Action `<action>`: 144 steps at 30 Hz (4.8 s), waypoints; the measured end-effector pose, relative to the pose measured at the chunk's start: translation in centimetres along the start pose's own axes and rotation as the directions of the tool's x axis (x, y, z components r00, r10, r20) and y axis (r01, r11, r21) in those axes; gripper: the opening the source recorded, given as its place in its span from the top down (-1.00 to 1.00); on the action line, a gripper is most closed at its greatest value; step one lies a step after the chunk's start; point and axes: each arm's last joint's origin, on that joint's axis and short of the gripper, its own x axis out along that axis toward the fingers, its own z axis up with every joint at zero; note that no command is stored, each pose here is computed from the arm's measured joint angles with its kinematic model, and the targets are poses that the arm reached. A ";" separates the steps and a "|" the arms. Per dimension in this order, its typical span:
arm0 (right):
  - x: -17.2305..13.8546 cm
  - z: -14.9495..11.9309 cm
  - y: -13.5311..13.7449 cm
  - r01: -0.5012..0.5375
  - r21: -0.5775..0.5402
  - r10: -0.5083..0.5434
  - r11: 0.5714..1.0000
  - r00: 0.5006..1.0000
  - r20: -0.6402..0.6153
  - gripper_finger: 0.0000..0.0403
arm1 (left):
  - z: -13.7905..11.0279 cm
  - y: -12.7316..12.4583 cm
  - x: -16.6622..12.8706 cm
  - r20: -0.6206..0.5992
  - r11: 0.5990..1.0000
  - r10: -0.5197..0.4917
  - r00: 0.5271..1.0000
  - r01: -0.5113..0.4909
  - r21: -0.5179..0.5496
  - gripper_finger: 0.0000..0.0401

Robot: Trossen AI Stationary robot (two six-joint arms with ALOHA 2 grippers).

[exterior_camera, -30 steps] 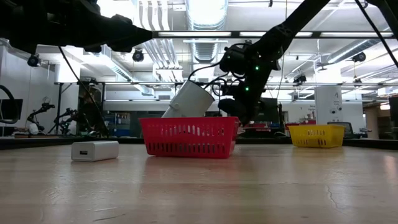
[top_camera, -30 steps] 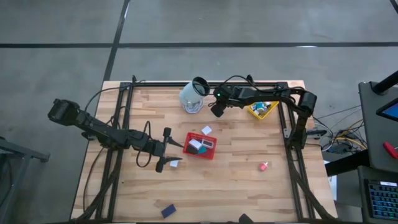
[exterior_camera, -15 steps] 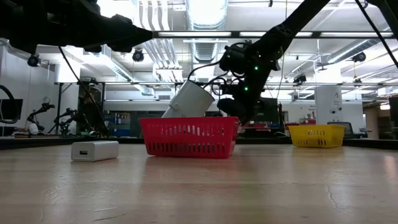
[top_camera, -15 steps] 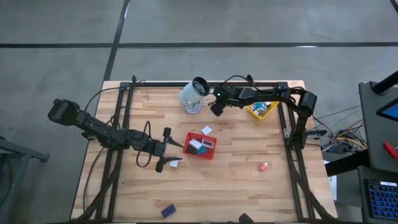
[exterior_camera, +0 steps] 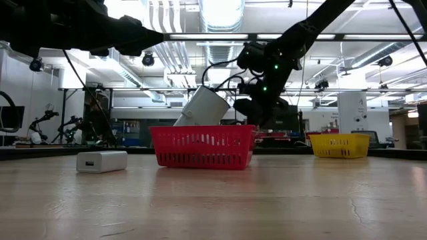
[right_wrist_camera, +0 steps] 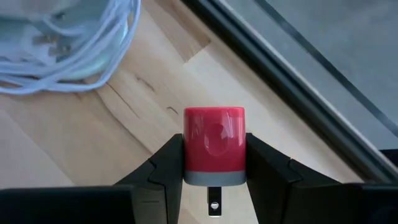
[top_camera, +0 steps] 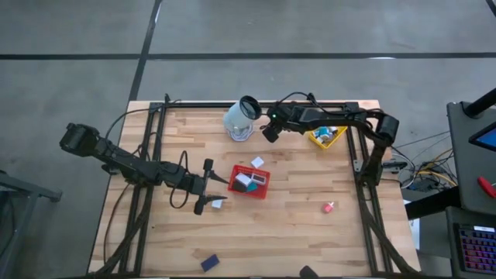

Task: Pick & Place Office items
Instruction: Put the top pink charger adapter into the yellow basket

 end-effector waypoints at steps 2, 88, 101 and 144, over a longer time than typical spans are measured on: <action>-0.6 0.2 -0.2 -0.001 0.003 0.001 1.000 1.000 0.012 0.37 | 0.0 0.0 0.0 0.000 1.000 0.000 1.000 0.000 0.000 -0.19; -7.0 -10.9 1.5 -0.307 -0.342 0.451 0.888 0.441 0.776 0.37 | -0.1 0.0 0.0 -0.006 1.000 -0.002 1.000 0.002 0.000 -0.19; -5.1 -11.0 2.9 -0.330 -0.381 0.499 0.864 0.452 0.739 0.37 | 0.0 0.0 0.0 0.000 1.000 0.000 1.000 0.000 -0.008 -0.19; -5.3 -12.3 1.9 0.135 0.442 -0.421 0.887 0.632 0.651 0.37 | 0.0 0.0 0.0 -0.003 1.000 -0.001 1.000 0.001 -0.007 -0.19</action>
